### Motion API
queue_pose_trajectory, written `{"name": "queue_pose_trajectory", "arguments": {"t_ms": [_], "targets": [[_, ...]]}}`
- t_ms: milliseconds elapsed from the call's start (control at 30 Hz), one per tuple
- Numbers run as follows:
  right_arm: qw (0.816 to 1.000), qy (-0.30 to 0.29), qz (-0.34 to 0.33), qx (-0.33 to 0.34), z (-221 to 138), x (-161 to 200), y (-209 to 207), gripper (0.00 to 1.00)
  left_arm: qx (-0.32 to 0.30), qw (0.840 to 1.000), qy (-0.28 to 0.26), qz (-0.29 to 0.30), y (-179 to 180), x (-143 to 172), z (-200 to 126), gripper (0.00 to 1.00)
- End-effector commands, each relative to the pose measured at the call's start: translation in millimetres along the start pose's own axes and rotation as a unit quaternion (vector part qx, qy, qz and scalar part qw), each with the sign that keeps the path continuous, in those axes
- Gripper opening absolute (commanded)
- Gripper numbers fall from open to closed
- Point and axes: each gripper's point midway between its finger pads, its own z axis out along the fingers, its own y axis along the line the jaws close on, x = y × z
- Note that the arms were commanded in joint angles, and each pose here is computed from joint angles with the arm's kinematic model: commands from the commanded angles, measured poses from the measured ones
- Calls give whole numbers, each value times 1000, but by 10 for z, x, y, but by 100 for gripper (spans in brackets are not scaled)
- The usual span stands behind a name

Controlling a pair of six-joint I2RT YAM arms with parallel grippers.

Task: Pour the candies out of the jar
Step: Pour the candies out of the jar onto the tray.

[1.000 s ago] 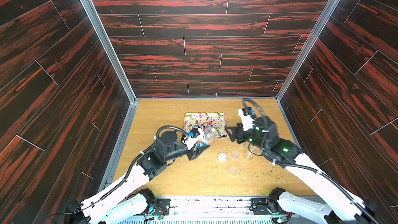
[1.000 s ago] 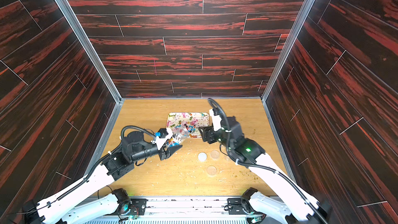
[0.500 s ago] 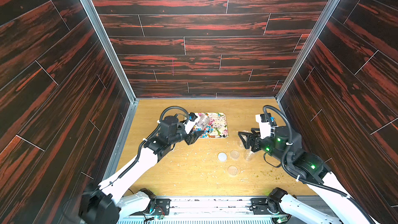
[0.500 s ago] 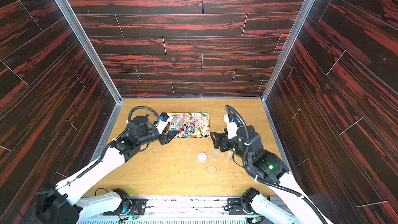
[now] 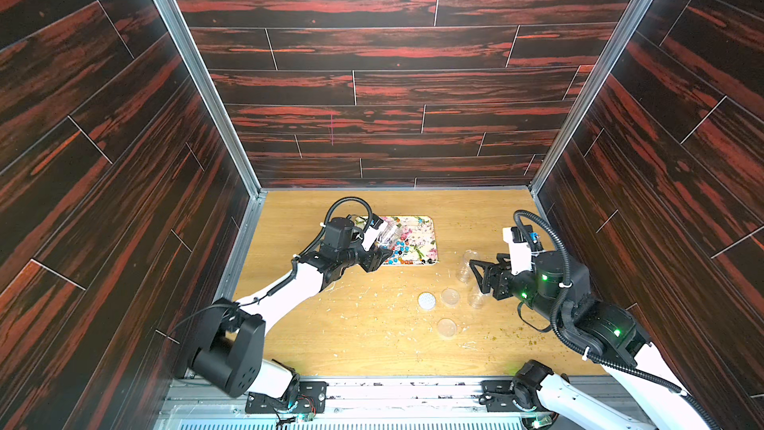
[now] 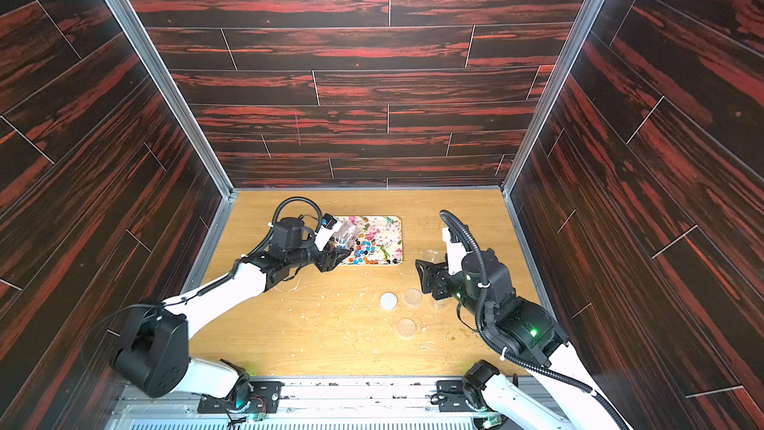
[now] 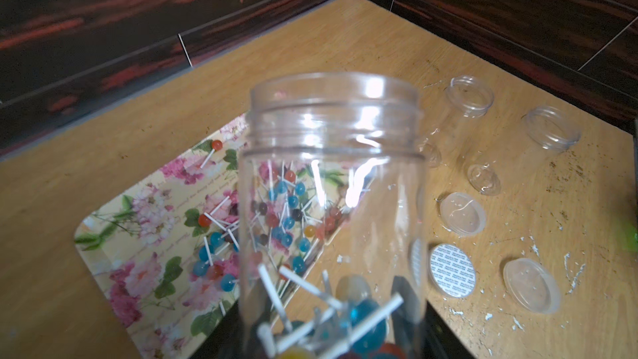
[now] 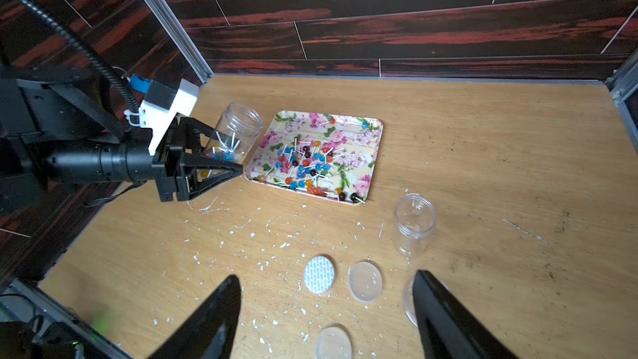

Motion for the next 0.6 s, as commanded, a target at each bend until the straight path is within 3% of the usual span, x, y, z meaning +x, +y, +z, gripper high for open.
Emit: {"name": "queue_pose_trajectory", "arguments": {"t_ms": [0,400,567], "targets": [[1000,-6,7,19,-72,-20,-81,81,16,1000,-25,9,-1,-195,19,56],[1000,3,8,24,-58,61,-112,82,-25,999,26,-27,499,204,17,56],[1000,6,9,21,-42,90,-105,82,-32,995,56,-75,713,489,63,56]]}}
